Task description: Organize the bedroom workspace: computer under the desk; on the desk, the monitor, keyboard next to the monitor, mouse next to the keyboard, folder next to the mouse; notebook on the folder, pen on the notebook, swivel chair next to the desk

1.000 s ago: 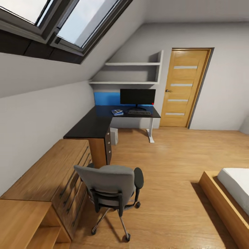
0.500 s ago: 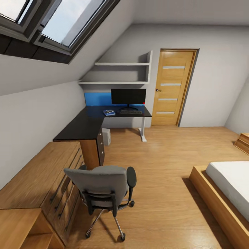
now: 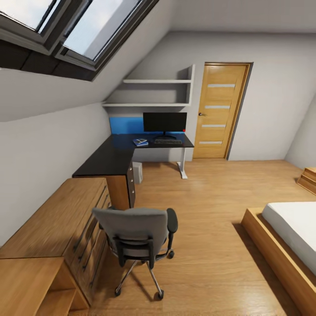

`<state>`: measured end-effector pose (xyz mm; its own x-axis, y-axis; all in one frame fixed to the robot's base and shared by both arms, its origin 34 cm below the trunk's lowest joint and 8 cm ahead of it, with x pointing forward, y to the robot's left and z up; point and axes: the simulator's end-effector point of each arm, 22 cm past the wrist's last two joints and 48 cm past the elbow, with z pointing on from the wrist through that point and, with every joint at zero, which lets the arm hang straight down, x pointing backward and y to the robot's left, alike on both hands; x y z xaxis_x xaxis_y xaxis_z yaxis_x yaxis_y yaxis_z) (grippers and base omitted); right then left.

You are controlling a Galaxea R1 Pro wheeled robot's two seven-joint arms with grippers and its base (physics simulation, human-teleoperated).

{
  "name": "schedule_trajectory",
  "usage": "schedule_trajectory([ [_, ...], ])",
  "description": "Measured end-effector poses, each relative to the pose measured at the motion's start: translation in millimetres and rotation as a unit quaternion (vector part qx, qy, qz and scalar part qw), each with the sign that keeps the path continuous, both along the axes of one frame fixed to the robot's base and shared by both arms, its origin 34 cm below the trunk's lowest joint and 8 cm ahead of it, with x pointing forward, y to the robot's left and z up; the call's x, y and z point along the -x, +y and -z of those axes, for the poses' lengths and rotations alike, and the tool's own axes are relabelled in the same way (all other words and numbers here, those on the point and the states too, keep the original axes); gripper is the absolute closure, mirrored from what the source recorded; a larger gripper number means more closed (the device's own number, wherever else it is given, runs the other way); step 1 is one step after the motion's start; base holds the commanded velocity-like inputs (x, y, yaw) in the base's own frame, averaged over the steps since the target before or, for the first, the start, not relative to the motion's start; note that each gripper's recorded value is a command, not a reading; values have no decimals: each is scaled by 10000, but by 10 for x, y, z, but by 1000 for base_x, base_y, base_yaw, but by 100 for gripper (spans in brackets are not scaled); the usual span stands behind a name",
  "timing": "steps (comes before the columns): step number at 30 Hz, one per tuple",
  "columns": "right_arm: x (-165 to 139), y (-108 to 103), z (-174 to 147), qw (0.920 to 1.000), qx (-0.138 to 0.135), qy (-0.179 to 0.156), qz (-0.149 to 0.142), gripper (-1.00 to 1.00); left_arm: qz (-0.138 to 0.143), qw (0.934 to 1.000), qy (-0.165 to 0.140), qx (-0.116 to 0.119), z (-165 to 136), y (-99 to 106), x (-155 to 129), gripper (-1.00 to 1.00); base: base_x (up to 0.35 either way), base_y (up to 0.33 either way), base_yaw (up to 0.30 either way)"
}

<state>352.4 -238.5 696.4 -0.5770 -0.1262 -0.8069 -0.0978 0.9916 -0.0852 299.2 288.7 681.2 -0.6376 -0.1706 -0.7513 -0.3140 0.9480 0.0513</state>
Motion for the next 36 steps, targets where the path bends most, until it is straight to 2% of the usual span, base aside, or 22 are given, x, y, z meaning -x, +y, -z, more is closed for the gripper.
schedule_trajectory([
  [8,2,-2,0,10000,1,2,0,-100,1,10000,0,0,0,0,1,-100,-154,138,0],
  [36,5,0,1,10000,-3,6,-2,-100,-3,10000,0,-3,-1,2,2,-100,-3,59,0],
])
